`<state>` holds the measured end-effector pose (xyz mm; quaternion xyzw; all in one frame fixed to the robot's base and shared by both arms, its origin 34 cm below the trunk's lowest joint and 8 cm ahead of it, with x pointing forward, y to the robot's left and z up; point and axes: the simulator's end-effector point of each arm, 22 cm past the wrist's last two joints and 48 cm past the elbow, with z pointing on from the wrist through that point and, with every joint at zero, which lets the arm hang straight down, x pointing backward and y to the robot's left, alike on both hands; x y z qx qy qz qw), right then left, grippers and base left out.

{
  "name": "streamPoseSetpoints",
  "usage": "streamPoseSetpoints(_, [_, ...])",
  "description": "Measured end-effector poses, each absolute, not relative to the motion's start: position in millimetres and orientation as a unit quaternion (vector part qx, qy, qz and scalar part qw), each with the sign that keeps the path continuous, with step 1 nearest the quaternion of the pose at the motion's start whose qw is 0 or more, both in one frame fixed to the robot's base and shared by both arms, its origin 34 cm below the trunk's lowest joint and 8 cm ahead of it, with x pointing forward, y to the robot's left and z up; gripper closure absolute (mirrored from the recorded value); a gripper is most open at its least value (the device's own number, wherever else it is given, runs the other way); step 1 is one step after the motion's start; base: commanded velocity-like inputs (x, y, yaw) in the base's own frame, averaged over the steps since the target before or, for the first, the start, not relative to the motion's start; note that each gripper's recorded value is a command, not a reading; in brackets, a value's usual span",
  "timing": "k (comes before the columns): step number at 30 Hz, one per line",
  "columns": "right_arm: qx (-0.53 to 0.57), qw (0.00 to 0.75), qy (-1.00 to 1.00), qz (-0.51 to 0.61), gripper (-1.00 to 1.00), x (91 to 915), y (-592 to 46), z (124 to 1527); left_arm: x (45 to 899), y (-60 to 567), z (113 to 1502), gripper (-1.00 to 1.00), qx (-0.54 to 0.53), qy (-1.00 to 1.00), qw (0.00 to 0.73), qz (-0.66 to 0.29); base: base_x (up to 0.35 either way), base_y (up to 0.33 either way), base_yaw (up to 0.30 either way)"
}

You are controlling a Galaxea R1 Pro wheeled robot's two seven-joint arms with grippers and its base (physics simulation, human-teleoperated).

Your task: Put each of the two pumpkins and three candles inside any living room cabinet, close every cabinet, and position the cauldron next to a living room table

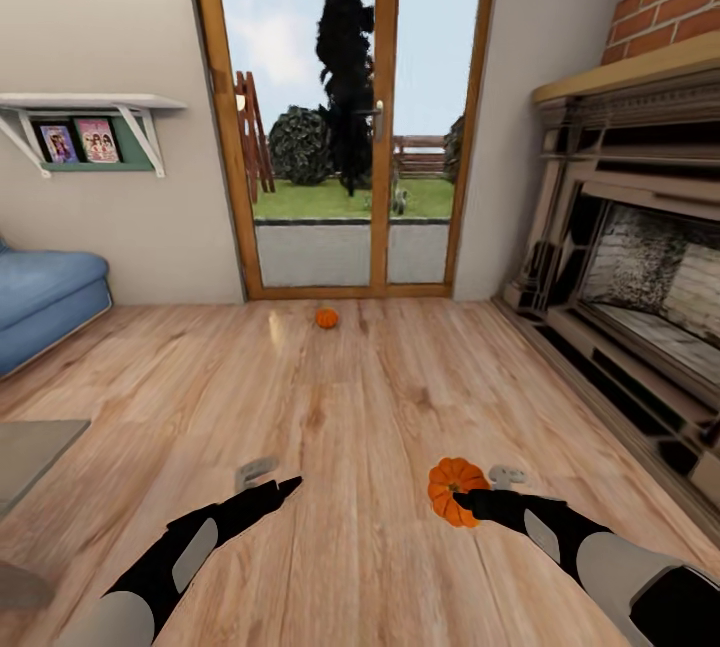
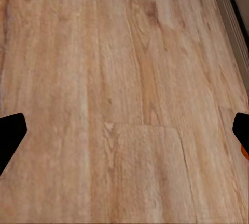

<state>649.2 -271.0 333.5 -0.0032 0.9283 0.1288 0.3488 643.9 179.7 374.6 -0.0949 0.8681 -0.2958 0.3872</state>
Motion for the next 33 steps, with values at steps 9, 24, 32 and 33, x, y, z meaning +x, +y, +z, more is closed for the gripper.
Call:
streamPoseSetpoints(9, [-0.003, 0.35, 0.928, 0.128, 1.0, 649.3, -271.4, 333.7, 643.9, 179.6, 374.6, -1.0, -0.095, 0.868, 0.387, -0.296, 0.309, 0.098, 0.072])
streamPoseSetpoints(24, [-0.007, 0.367, 0.922, 0.125, 1.0, 655.0, -272.5, 338.7, 643.9, 179.8, 374.2, -1.0, -0.095, 0.868, 0.387, -0.295, 0.327, 0.001, 0.0])
streamPoseSetpoints(32, [-0.007, 0.366, 0.922, 0.126, 1.0, 654.7, -271.8, 338.6, 643.7, 179.9, 374.1, -1.0, -0.095, 0.868, 0.387, -0.295, 0.327, 0.04, 0.0])
streamPoseSetpoints(33, [-0.007, 0.367, 0.922, 0.127, 1.0, 654.9, -271.8, 338.7, 643.7, 179.9, 374.1, -1.0, -0.095, 0.869, 0.387, -0.295, 0.328, 0.093, 0.0])
